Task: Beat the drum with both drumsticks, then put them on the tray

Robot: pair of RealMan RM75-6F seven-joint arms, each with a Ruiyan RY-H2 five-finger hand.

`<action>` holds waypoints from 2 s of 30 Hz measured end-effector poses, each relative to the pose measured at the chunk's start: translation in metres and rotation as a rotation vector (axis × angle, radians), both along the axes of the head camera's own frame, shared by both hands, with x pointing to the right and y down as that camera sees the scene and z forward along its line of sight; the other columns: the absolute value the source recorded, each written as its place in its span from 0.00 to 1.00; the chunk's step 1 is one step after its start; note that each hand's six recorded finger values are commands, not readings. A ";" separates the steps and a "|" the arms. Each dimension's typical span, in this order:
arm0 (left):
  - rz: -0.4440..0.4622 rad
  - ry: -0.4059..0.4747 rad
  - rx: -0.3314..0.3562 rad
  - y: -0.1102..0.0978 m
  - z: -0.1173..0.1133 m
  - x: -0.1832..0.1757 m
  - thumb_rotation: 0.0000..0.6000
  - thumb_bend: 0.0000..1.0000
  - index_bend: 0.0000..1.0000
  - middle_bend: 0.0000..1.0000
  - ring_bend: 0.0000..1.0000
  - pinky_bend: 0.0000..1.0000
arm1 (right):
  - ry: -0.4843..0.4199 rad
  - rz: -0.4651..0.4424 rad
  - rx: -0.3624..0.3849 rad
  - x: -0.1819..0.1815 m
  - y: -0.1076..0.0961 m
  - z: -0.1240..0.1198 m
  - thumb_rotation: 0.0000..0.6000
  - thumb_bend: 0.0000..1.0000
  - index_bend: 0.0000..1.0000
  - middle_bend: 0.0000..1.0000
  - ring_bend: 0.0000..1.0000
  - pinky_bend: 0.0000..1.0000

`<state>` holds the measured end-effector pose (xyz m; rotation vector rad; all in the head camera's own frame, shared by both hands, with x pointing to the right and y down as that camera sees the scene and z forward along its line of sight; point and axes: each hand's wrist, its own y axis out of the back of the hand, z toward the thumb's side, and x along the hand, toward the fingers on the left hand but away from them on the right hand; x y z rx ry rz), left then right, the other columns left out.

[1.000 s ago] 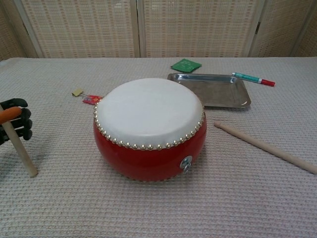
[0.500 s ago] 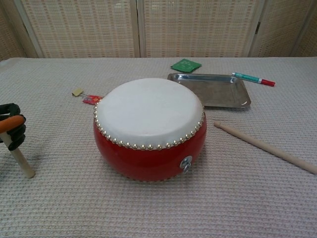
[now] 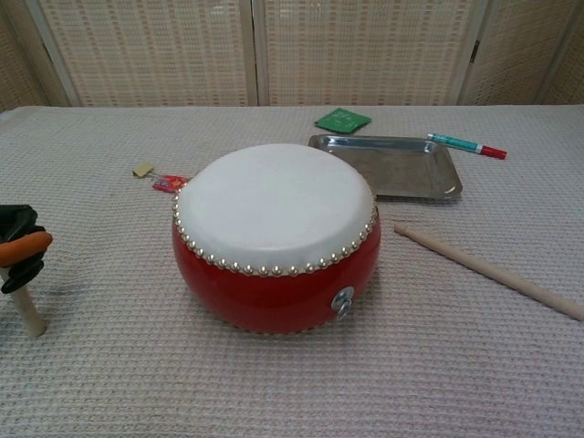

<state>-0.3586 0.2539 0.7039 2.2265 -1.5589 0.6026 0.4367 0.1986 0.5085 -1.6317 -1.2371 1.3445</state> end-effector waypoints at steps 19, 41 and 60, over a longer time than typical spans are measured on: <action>0.044 -0.008 -0.059 0.030 0.015 0.005 1.00 0.30 0.81 0.85 0.78 0.82 | -0.003 -0.003 -0.001 -0.003 -0.001 0.000 1.00 0.24 0.00 0.06 0.00 0.10; 0.048 -0.069 -0.063 0.031 0.030 0.008 1.00 0.48 0.97 1.00 0.95 1.00 | -0.011 -0.001 0.006 -0.002 -0.001 -0.001 1.00 0.24 0.00 0.06 0.00 0.10; 0.197 -0.279 0.031 0.010 0.017 -0.006 1.00 0.77 1.00 1.00 1.00 1.00 | -0.020 0.007 -0.137 -0.005 0.000 0.020 1.00 0.24 0.08 0.06 0.00 0.18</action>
